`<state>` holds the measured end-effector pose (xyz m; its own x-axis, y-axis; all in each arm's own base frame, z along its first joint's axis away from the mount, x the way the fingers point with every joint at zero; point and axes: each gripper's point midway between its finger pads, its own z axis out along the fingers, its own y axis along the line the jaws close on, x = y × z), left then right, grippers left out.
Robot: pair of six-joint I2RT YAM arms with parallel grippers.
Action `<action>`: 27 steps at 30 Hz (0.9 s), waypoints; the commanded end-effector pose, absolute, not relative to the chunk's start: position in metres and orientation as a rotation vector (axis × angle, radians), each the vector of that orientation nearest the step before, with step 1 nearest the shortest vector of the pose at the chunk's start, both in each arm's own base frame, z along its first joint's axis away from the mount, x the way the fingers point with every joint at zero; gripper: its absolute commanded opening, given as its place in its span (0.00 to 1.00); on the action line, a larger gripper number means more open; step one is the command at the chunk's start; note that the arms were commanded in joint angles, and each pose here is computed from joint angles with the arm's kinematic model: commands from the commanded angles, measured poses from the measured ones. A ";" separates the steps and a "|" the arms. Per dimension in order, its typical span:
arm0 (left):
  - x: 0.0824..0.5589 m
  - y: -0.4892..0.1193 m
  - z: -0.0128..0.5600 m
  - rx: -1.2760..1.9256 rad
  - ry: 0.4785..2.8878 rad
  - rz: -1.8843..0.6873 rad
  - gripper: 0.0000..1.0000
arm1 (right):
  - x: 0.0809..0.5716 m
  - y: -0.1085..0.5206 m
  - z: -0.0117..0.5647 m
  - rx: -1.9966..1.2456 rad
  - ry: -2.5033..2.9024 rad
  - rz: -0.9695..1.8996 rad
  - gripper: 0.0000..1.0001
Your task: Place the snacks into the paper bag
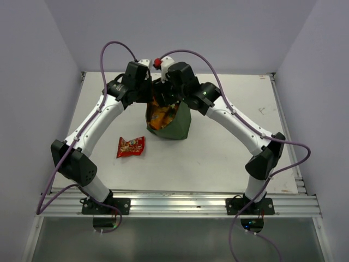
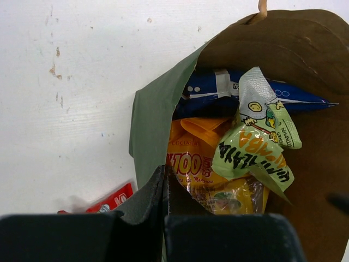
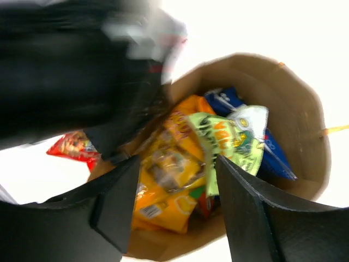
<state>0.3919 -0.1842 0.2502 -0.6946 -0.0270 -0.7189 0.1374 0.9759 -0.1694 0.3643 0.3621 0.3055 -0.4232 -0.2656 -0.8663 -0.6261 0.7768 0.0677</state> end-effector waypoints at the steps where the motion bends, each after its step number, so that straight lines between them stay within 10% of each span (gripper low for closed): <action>1: 0.403 -0.192 0.296 0.065 2.163 -0.348 0.00 | 0.306 0.365 0.375 -0.877 1.815 0.350 0.63; 12: 0.405 -0.201 0.293 0.097 2.181 -0.386 0.00 | 0.173 0.398 0.256 -1.393 1.939 0.471 0.58; 27: 0.395 -0.200 0.290 0.111 2.198 -0.396 0.00 | 0.203 0.475 0.134 -1.478 1.918 0.412 0.57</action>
<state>0.3897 -0.1891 0.2510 -0.7005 -0.0229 -0.7133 0.1636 0.9677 -0.1917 0.1850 0.4333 0.1180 -0.1975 -0.7974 -0.5703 -0.9437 0.3122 -0.1098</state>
